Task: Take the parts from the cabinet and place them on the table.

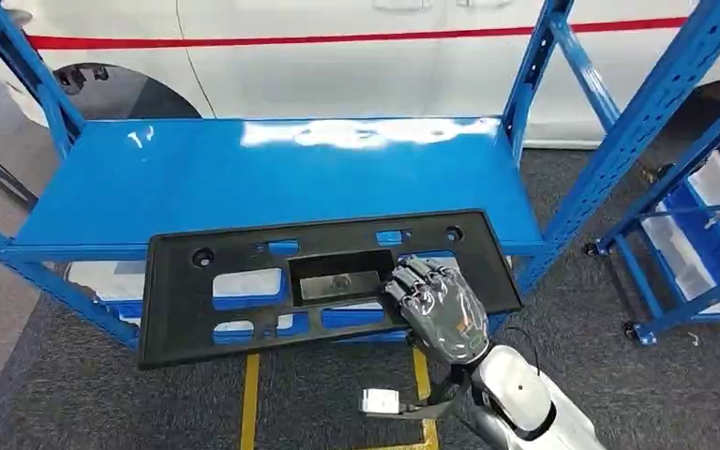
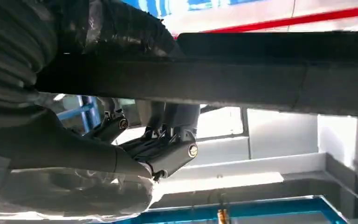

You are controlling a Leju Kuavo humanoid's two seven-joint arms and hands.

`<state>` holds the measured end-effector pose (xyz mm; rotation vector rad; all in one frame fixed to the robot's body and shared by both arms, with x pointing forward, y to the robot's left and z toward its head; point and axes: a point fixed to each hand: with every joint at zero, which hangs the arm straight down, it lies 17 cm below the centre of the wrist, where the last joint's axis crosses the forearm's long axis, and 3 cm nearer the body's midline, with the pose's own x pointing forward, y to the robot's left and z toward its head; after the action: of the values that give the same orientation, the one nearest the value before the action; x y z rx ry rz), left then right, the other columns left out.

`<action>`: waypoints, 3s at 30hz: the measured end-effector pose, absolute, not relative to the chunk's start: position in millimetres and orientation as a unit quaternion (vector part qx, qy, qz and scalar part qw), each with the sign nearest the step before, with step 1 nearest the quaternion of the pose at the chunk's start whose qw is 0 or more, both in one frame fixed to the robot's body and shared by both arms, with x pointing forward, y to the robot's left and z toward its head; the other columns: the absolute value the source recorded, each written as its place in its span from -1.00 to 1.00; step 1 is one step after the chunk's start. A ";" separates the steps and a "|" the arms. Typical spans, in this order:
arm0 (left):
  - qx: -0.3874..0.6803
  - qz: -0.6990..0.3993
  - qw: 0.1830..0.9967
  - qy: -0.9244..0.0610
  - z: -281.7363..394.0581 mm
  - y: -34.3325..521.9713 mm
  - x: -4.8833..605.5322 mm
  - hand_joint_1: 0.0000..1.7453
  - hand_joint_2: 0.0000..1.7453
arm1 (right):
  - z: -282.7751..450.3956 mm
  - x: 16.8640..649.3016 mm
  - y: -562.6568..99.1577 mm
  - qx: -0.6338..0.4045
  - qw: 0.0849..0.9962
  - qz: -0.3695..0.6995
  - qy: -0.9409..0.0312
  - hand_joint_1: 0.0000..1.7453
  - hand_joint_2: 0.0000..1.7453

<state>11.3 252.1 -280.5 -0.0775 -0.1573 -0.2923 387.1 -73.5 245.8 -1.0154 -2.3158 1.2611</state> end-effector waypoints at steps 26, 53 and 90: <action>-0.041 -0.153 0.984 -0.079 -280.0 254.4 14.4 -1.00 1.00 | 251.8 411.0 -117.5 -0.379 0.183 0.448 -0.789 1.00 1.00; -0.035 -0.159 0.984 -0.076 -280.3 267.5 12.8 -1.00 1.00 | 270.6 429.5 -130.1 -0.391 0.184 0.449 -0.782 1.00 1.00; -0.055 -0.132 0.987 -0.079 -277.6 263.6 -0.9 -1.00 1.00 | 267.8 436.2 -148.8 -0.401 0.202 0.453 -0.770 1.00 1.00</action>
<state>-0.9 263.6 -277.6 -0.1107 -0.1590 -0.2656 436.2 -148.8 267.8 -1.1191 -2.1514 1.2644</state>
